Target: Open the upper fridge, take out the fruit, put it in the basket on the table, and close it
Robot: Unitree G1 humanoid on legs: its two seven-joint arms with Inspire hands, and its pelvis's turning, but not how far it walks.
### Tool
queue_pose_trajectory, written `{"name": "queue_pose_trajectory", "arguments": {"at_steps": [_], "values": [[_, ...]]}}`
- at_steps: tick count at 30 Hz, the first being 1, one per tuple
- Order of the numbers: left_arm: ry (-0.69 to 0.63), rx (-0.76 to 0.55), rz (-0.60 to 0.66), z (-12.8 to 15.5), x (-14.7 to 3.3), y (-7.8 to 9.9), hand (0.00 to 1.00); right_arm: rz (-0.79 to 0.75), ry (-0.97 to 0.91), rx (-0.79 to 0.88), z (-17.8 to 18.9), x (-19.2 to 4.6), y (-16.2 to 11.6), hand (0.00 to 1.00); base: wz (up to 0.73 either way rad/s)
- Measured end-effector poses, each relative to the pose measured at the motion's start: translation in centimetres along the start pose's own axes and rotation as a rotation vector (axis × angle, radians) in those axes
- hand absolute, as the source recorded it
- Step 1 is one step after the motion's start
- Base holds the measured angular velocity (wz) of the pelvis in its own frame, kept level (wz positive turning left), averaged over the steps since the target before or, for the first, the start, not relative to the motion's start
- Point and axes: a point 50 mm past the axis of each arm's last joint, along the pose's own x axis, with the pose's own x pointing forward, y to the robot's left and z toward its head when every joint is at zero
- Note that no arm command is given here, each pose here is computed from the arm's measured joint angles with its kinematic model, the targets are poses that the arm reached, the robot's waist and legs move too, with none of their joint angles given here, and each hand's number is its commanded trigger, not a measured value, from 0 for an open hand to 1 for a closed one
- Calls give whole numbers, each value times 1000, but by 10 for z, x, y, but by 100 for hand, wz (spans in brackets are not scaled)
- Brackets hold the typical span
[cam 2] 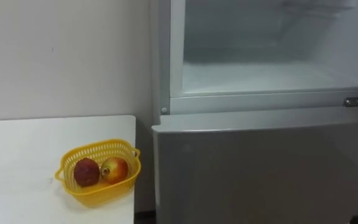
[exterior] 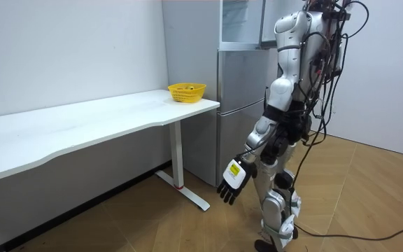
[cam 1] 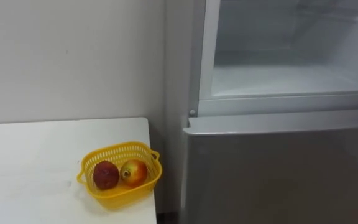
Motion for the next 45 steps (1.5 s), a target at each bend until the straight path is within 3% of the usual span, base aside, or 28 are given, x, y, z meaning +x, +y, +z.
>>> {"name": "queue_pose_trajectory", "arguments": {"at_steps": [8, 14, 19, 24, 27, 38, 45], "values": [[-2, 23, -17, -2, 0, -4, 0, 130, -19, -41, 5, -6, 13, 0, 1], [-3, 63, -1, 2, 1, 6, 0, 342, -281, 9, 52, 8, 34, 0, 3], [-3, 148, -38, 8, 3, -2, 0, 569, -355, 128, 70, -13, 58, 0, 6], [19, 198, -41, 10, 4, -2, 0, 835, -348, 133, 68, -42, 77, 0, 10], [15, 199, -36, 11, 4, -2, 0, 915, -337, 127, 66, -50, 82, 0, 8], [1, 208, -19, 16, 5, 0, 0, 982, -310, 111, 59, -53, 87, 0, 4], [5, 207, -22, 14, 4, 0, 0, 891, -334, 115, 63, -38, 79, 0, 3]]}}
